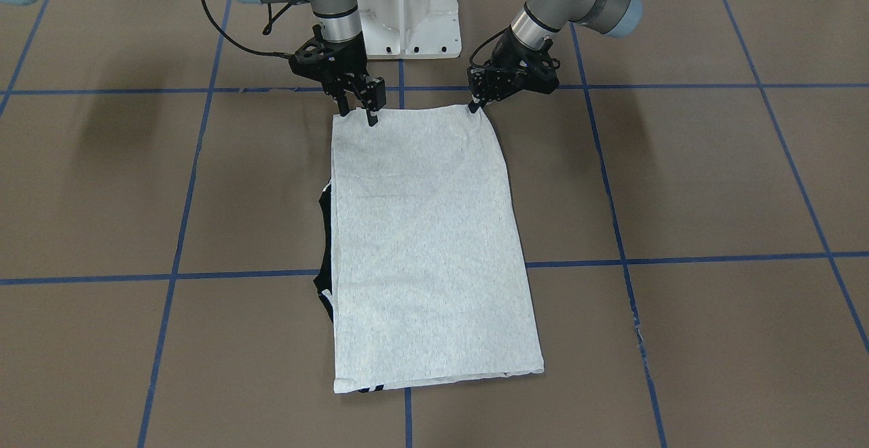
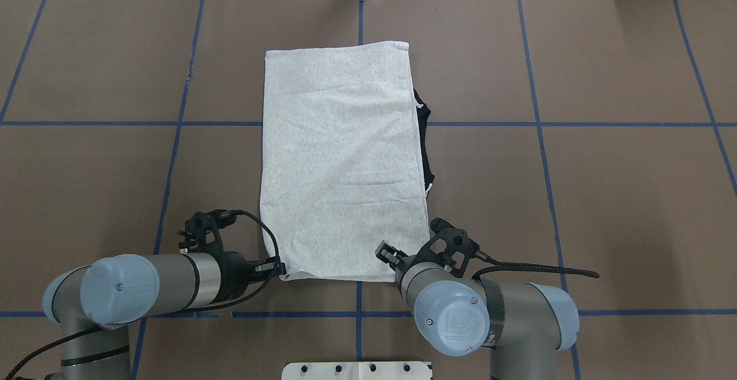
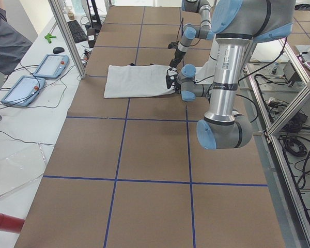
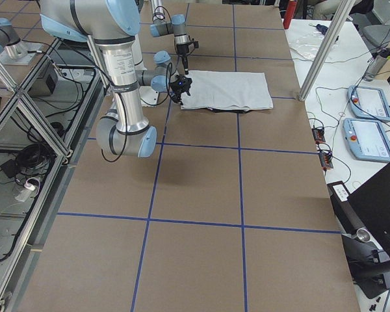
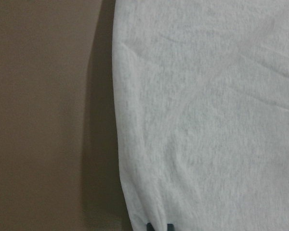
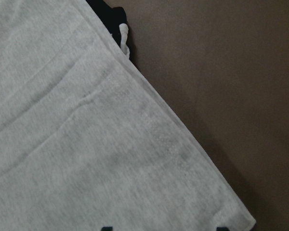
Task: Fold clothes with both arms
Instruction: 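Pinch the near corners of the folded shirt with both grippers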
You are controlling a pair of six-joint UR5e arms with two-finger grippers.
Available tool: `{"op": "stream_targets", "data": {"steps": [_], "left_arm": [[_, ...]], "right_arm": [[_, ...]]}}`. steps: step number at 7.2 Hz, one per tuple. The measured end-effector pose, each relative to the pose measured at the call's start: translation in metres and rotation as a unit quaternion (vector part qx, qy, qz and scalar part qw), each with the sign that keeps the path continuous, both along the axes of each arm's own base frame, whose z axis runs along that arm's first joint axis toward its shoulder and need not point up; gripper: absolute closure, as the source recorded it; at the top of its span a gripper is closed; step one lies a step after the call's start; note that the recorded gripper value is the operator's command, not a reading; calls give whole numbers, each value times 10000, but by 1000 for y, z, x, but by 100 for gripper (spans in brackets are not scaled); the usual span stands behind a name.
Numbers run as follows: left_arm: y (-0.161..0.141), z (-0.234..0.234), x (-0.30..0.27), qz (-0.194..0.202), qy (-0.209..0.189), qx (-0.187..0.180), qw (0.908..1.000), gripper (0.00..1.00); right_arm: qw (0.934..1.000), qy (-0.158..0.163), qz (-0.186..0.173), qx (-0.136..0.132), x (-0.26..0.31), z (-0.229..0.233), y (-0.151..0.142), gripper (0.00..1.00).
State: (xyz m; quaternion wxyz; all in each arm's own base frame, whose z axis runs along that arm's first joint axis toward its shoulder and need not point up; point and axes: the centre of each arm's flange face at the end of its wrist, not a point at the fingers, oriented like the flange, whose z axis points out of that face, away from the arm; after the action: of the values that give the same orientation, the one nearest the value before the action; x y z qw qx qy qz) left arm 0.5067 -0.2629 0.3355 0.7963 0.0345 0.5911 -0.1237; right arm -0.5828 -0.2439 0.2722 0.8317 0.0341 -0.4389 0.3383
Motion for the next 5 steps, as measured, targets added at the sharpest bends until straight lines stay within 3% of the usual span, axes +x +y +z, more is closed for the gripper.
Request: {"op": "stream_targets", "data": {"steps": [2,4,5], "left_arm": [[0,0,0,-1,-4,1,10000,100],[0,0,0,0,-1,5,10000,100],[0,0,0,1,0,5,10000,100]], "right_arm": [[9999,13,96,72,-4,-2,-2,23],[9998,2,155,85,-10,-6,-4,33],[9998,-25,182,63,-11,-8,-4,60]]}}
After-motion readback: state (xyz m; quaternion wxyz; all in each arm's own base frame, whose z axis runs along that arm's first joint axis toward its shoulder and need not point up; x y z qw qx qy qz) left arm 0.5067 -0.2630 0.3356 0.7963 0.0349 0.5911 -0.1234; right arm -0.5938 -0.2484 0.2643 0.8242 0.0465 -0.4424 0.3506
